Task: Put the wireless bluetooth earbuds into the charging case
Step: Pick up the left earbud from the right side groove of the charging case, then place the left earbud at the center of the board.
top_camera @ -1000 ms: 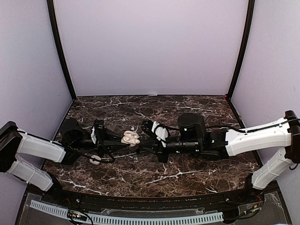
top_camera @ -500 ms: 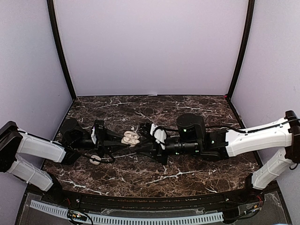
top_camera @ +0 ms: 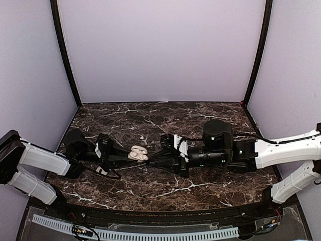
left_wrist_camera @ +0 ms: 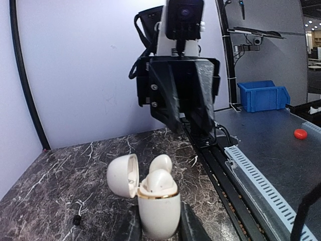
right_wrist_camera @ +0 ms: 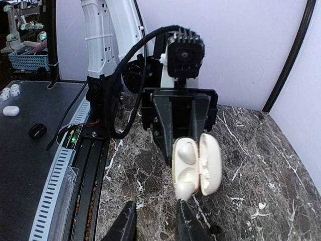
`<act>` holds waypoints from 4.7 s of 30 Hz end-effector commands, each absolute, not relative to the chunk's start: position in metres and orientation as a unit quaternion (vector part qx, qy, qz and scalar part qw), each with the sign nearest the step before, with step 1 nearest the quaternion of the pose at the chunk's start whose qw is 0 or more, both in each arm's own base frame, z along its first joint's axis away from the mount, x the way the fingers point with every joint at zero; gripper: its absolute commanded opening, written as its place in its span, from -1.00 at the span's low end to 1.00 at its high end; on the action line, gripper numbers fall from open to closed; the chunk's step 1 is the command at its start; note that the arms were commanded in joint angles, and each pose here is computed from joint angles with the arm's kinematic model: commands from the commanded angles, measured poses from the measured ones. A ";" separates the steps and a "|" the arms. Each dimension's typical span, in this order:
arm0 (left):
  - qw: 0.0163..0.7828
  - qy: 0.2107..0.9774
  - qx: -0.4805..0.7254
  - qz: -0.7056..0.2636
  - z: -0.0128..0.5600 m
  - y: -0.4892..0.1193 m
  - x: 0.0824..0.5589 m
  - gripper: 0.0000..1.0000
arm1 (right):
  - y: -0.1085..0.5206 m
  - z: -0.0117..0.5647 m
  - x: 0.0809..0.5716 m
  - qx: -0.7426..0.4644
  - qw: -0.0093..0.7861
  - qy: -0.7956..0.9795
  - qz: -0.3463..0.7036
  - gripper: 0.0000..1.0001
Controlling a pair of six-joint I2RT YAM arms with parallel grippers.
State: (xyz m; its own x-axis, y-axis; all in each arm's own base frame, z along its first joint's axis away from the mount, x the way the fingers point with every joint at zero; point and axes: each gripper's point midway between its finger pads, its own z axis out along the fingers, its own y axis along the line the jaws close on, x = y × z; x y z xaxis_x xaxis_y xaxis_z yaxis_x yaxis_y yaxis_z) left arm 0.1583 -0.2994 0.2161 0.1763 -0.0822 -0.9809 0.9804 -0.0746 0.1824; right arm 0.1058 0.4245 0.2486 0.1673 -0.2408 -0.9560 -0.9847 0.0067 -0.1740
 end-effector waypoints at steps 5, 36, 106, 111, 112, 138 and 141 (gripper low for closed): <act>0.562 0.249 0.637 -0.464 0.209 -0.286 0.110 -1.00 | 0.411 0.247 0.094 -0.617 0.485 0.499 0.367 -0.46; 0.600 0.374 0.615 -0.348 0.214 -0.301 0.177 -1.00 | 0.400 0.254 0.162 -0.368 0.459 0.741 0.325 -0.40; 0.636 0.338 0.650 -0.243 0.192 -0.309 0.190 -1.00 | 0.446 0.200 0.192 -0.206 0.212 0.848 0.440 -0.71; 0.627 0.358 0.651 -0.234 0.182 -0.308 0.196 -1.00 | 0.436 0.207 0.189 -0.206 0.215 0.847 0.441 -0.81; 0.624 0.366 0.652 -0.228 0.179 -0.308 0.198 -1.00 | 0.434 0.208 0.188 -0.206 0.215 0.847 0.441 -0.82; 0.668 0.674 0.247 -0.196 0.197 -0.183 0.306 -1.00 | 0.395 0.078 0.260 -0.286 0.348 0.863 0.228 -0.79; 0.661 0.681 0.238 -0.206 0.195 -0.181 0.304 -1.00 | 0.394 0.056 0.267 -0.280 0.343 0.872 0.209 -0.79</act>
